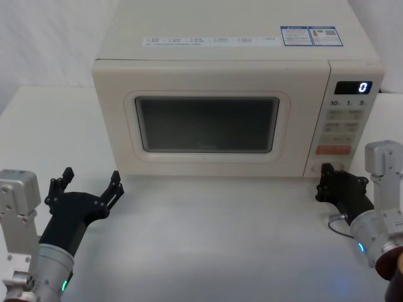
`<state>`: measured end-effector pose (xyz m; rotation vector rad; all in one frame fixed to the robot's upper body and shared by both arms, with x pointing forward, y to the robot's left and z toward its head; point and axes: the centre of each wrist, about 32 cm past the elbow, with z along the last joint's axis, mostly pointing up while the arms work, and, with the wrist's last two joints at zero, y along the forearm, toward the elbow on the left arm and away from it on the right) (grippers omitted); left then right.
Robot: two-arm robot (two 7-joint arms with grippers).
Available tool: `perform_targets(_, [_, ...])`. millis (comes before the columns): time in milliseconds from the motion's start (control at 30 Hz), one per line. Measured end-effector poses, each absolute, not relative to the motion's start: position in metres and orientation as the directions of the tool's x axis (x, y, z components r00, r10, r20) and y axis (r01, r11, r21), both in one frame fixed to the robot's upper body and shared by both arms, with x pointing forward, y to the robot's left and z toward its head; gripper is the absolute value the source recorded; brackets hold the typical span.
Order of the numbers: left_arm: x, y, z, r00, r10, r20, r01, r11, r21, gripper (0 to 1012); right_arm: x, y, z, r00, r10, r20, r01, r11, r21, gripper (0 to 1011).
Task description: Press the button to open the microwave door with one hand; close the microwave door with the other hand.
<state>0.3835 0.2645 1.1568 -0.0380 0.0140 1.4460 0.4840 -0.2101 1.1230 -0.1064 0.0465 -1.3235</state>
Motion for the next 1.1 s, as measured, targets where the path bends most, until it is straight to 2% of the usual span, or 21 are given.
perform_targets(700, [0.384, 0.265, 1.157, 0.125, 0.992, -0.033, -0.992, 0.124, -0.018, 1001, 0.5, -0.207, 1.117, 0.246, -0.969, 0.018, 0.966, 0.244, -0.091, 0])
perform_targets(1100, [0.384, 0.265, 1.157, 0.125, 0.992, -0.033, -0.992, 0.124, -0.018, 1001, 0.497, -0.207, 1.117, 0.244, -0.969, 0.019, 0.966, 0.242, -0.09, 0])
